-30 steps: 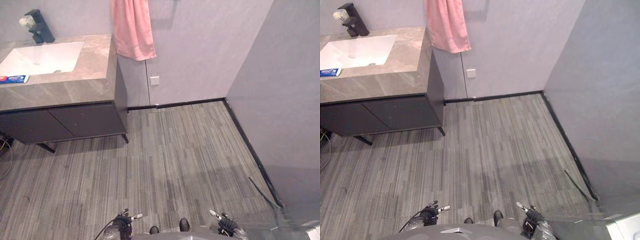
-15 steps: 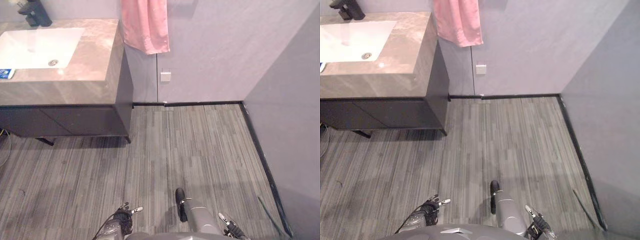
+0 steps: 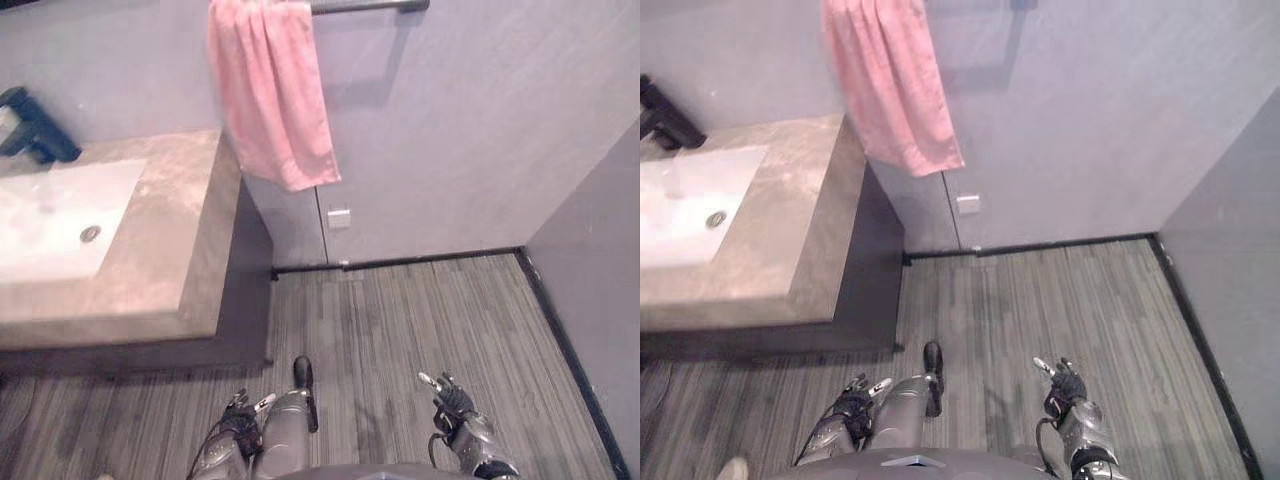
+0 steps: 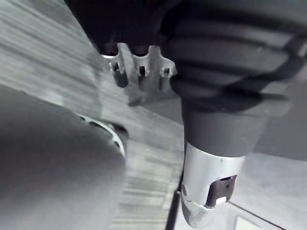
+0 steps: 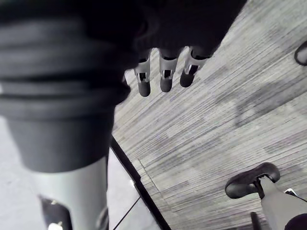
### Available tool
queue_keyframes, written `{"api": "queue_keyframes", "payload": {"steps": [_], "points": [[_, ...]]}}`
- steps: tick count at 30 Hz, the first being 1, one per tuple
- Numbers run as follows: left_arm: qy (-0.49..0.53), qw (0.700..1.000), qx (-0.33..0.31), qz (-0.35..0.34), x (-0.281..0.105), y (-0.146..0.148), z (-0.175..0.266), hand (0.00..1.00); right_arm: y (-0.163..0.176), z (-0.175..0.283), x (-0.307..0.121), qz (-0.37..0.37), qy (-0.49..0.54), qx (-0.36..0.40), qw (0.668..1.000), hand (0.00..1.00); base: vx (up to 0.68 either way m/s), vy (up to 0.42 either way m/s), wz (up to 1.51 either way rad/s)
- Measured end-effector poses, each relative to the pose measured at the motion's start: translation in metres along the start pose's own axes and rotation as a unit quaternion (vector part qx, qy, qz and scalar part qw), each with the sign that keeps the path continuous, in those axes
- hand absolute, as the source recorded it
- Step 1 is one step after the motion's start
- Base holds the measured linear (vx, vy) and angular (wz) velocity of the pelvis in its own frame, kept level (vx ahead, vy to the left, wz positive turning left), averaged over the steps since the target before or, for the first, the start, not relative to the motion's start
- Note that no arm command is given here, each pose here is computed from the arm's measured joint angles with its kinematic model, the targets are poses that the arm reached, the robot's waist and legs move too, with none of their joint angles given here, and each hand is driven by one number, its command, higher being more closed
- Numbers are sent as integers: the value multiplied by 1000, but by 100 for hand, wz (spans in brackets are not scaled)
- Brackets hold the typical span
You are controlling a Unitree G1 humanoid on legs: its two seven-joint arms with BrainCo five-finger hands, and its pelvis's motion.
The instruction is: Organize washtable
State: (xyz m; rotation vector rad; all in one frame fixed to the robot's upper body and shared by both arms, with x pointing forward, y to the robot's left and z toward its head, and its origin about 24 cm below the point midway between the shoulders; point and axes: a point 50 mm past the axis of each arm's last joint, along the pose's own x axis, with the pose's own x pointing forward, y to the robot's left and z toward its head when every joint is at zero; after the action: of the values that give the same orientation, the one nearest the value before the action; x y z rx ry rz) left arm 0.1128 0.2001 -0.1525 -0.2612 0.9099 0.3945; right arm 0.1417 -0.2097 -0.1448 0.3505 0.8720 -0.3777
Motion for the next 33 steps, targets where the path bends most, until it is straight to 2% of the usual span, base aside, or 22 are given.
{"api": "queue_keyframes", "payload": {"steps": [1, 3, 4, 6, 9, 12, 13, 17, 22, 27, 29, 33], "points": [[3, 1000, 3, 0, 0, 1, 0, 0, -1, -5, -1, -3, 7, 1, 1000, 0, 662, 361, -11], [7, 998, 58, -12, 2, 8, 4, 0, -8, -25, -6, -14, 43, 8, 999, 0, 469, 261, 52], [11, 998, 66, -14, 3, 8, 4, 0, -10, -28, -7, -16, 50, 10, 999, 0, 358, 119, 58], [-1, 999, 41, -11, 2, 8, 6, 0, -3, -29, -6, -7, 53, 14, 998, 0, 402, 71, 29], [19, 995, 97, -33, 2, 2, 1, 0, 3, -19, -2, 5, 38, 11, 999, 0, 104, 8, -27], [15, 992, 123, -36, 4, 3, 5, 0, 1, -23, -3, 4, 47, 4, 999, 0, -204, -149, -7], [27, 991, 120, -47, 2, -6, -3, 0, -14, -26, -6, -16, 57, -1, 998, 0, 126, -212, 8], [37, 992, 107, -51, 1, -13, -11, 0, -36, -28, -10, -45, 64, -3, 997, 0, 238, -146, -12], [46, 994, 94, -30, 0, -2, -13, 0, -39, -32, -12, -48, 68, 0, 997, 0, 156, -53, 21], [45, 993, 106, -17, 1, 8, -10, 0, -31, -38, -13, -34, 77, -9, 996, 0, 21, -6, 30], [30, 993, 112, -23, 2, 4, -3, 0, -29, -41, -13, -29, 81, -19, 996, 0, -108, -63, 22], [-55, 982, 147, -102, -8, -31, 15, 0, -25, -26, -12, -14, 45, -66, 997, 0, -128, -46, -8]]}}
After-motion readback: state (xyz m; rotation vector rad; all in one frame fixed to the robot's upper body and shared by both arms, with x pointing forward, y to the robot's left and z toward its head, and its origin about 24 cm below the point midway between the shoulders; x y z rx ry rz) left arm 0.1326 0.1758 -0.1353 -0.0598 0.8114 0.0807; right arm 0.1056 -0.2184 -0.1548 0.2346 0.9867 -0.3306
